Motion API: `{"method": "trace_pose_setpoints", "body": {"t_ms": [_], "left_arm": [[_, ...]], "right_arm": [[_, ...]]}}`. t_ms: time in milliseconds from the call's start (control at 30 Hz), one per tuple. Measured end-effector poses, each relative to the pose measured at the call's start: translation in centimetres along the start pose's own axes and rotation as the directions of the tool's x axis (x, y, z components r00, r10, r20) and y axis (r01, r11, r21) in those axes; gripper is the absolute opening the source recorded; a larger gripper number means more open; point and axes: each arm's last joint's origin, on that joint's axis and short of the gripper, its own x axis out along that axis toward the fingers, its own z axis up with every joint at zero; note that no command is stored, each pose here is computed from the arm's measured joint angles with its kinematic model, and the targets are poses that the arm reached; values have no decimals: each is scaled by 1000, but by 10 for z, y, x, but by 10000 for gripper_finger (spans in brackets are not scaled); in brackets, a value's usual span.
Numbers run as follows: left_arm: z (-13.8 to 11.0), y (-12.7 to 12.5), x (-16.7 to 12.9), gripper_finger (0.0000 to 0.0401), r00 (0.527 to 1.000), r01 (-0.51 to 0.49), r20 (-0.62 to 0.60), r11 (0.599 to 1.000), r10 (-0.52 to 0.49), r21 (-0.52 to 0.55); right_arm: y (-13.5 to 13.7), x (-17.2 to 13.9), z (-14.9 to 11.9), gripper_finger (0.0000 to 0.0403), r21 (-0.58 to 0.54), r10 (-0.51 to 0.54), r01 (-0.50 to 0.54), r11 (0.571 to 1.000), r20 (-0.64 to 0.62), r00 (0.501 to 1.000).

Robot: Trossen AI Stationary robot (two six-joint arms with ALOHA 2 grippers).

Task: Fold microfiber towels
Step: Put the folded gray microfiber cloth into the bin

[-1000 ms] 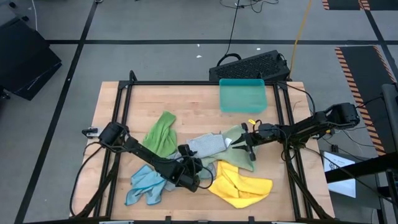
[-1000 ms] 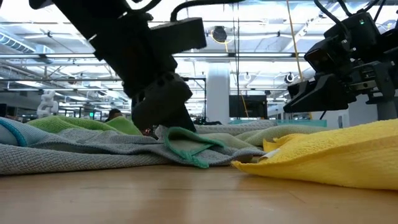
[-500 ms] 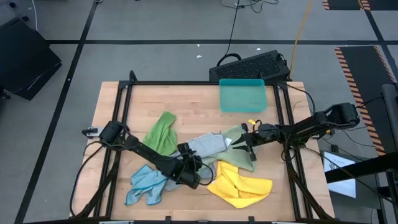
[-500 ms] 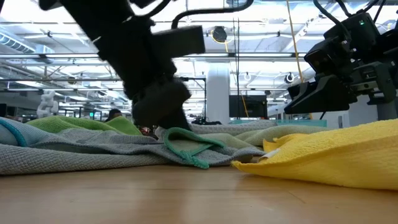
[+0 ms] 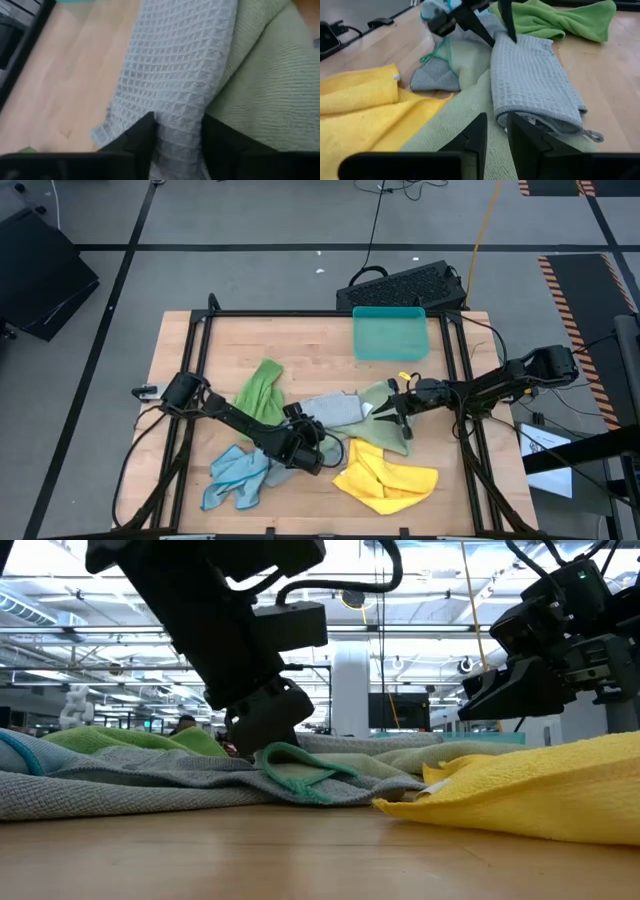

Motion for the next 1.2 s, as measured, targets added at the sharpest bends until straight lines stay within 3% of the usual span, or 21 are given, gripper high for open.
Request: {"method": "trace_pose_setpoints", "body": {"t_ms": [200,267,500,733,1000,1200], "left_arm": [[2,7,10,29,998,32,-50,999,-33,-13],[4,9,10,15,998,32,-48,999,-32,-7],[14,17,5,23,998,54,-11,998,-55,-24],[19,22,-2,19,998,63,6,998,-63,-19],[19,21,-2,14,998,65,16,998,-65,-23],[26,19,-5,21,993,104,62,994,-102,-37]], "right_arm": [[4,1,6,68,-12,-23,24,1000,59,998],[8,2,8,69,-22,-63,64,998,69,996],[18,21,19,121,-59,-208,211,976,55,977],[18,56,35,189,-89,-209,212,973,39,977],[17,88,30,222,-134,-213,209,969,-19,977],[16,93,24,251,-200,-236,236,951,28,971]]}}
